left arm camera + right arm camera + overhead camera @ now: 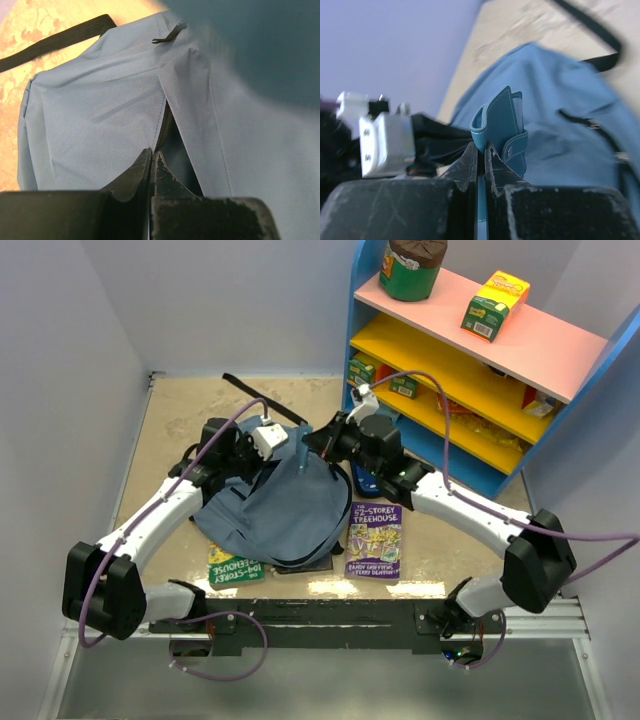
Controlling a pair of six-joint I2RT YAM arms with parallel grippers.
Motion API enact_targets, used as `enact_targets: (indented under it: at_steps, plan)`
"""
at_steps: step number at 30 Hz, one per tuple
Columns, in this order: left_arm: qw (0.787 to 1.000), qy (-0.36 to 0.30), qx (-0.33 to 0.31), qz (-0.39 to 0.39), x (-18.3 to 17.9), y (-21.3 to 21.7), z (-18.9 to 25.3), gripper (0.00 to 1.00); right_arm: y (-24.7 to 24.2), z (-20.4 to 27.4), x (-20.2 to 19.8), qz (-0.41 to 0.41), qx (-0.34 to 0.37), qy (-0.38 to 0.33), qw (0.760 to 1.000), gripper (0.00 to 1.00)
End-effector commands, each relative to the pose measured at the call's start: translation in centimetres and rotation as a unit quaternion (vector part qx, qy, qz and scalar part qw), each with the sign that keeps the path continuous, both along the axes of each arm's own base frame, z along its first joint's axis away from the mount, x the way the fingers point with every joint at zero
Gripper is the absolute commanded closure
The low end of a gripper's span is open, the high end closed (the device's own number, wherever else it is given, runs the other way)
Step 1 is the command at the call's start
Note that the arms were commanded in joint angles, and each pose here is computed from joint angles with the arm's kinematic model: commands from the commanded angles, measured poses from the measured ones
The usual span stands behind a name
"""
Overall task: Pack the student bag
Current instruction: Place the personal item in the student bag.
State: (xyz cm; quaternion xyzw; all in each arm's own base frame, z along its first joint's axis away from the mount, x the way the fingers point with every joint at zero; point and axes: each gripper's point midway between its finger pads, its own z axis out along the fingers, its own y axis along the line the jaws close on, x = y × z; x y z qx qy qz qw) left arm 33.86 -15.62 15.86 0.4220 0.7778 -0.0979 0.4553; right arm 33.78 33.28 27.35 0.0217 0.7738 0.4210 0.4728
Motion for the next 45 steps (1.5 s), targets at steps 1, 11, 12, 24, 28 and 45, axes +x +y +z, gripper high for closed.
enact_targets:
  at_steps: [1, 11, 12, 24, 28, 45]
  plan:
    - [0.998, -0.037, -0.048, 0.004, 1.1, -0.7, 4.0, 1.0, 4.6, 5.5, -3.3, 0.115, 0.155, -0.054, 0.98, 1.0]
    - [0.999, -0.034, -0.037, 0.016, 1.5, 0.1, 3.7, 1.0, 7.0, 0.2, -4.9, 0.175, 0.222, 0.012, 0.959, 1.0]
    - [0.999, -0.035, -0.035, 0.016, 1.5, 0.2, 3.6, 1.0, 6.9, -0.4, -4.9, 0.173, 0.224, 0.018, 0.959, 1.0]
    - [0.999, -0.035, -0.033, 0.006, 1.4, 0.1, 4.0, 1.0, 7.3, -11.9, -3.7, 0.133, 0.142, 0.117, 0.974, 1.0]
    - [0.999, -0.037, -0.034, 0.004, 1.3, 0.1, 4.4, 1.0, 6.7, -15.4, -3.4, 0.108, 0.108, 0.148, 0.977, 1.0]
    - [0.99, 0.016, -0.073, -0.121, -2.9, -3.5, 3.6, 1.0, 8.5, -15.5, -1.0, 0.115, 0.099, 0.135, 0.979, 1.0]
